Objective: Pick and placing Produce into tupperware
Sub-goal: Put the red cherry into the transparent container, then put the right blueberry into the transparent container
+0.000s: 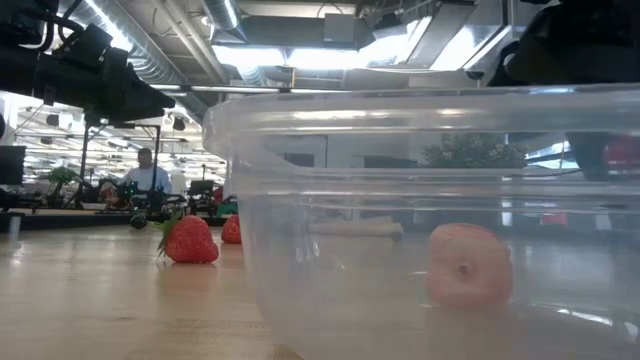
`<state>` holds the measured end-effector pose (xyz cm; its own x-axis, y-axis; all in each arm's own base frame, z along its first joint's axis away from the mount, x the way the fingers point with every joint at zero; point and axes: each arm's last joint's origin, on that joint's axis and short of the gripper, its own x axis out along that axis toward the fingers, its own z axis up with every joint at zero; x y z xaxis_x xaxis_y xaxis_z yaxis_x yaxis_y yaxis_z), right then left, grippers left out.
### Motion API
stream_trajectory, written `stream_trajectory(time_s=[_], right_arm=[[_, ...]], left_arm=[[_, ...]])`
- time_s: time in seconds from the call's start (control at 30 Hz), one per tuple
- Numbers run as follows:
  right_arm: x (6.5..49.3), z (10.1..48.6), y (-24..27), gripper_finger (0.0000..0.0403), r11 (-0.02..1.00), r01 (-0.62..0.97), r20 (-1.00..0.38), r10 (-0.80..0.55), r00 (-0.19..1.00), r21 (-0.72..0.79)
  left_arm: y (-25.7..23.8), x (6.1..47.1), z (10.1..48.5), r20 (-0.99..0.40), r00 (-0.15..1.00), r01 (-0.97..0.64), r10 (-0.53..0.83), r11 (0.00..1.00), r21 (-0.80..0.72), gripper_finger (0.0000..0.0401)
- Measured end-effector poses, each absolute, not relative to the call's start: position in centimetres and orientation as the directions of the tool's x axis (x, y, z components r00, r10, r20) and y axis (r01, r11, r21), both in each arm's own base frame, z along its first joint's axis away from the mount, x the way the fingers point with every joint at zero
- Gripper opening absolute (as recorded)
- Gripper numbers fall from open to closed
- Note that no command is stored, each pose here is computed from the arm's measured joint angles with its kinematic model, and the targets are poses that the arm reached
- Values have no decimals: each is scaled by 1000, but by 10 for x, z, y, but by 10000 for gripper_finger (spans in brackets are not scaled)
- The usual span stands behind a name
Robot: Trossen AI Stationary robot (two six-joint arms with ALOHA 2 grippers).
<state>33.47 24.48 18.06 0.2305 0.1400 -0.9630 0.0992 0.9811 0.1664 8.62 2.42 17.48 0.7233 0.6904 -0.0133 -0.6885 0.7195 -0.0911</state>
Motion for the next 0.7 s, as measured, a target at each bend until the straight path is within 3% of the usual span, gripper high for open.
stream_trajectory(time_s=[0.2,0.43,0.57,0.7], right_arm=[[335,181,244,156,983,82,-963,140,231,162],[343,185,229,237,985,71,-965,140,221,159],[345,209,210,277,983,110,-979,125,162,144],[348,249,184,299,987,159,-986,-19,166,7]], left_arm=[[24,86,175,-13,723,-689,690,719,-91,229],[24,86,175,-14,723,-688,690,720,-91,229],[24,86,175,-14,723,-688,690,720,-90,229],[24,86,175,-14,723,-688,690,720,-90,229]])
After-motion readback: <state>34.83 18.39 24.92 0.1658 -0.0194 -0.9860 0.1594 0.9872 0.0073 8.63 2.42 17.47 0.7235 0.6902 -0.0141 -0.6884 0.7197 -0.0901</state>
